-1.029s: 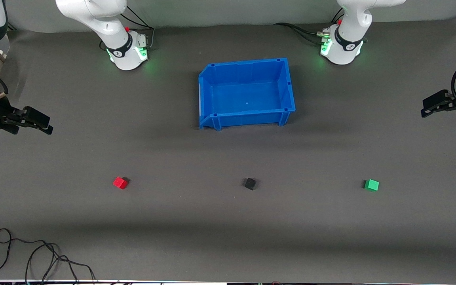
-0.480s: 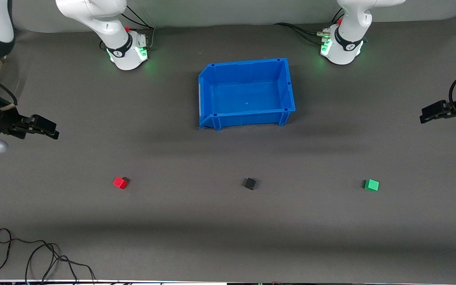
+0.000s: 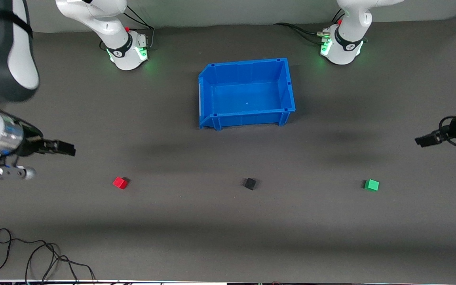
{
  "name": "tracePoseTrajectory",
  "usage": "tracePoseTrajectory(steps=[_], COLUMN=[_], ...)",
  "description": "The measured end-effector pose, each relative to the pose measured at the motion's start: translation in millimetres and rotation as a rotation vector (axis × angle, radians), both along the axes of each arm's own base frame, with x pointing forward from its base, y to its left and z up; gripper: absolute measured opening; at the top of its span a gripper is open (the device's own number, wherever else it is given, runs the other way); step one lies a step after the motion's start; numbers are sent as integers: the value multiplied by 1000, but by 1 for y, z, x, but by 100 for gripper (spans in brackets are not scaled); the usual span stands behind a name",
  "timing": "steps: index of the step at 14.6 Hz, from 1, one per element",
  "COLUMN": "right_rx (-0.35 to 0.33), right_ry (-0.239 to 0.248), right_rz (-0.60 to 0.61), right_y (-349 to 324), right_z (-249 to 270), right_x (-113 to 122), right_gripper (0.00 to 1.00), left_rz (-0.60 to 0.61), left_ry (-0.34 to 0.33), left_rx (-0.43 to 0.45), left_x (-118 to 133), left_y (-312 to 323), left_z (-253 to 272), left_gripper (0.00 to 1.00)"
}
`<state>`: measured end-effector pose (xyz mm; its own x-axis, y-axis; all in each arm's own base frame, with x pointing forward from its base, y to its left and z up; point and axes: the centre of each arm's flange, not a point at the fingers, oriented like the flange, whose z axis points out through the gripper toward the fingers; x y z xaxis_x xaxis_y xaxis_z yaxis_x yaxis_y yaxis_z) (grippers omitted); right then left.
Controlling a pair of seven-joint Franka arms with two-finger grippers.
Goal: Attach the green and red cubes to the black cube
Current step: 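Reach the right gripper toward the red cube while the left gripper reaches the green cube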
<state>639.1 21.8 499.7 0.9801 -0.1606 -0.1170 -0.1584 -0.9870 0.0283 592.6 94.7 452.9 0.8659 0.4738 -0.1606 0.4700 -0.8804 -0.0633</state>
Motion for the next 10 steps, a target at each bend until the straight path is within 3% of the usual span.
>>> tracePoseTrajectory(steps=[4, 6, 10], right_rx=[-33, -33, 39], right_ry=[30, 37, 77], right_rz=[-264, -327, -410], right_y=[11, 18, 19], right_z=[-49, -76, -140], right_x=[17, 26, 43], right_gripper=[98, 98, 98], left_rz=[429, 508, 612], left_ry=[-71, -81, -75], left_rx=[12, 20, 27], left_x=[29, 43, 57], left_y=[4, -7, -22], left_z=[-65, -103, -166], left_gripper=[99, 100, 96])
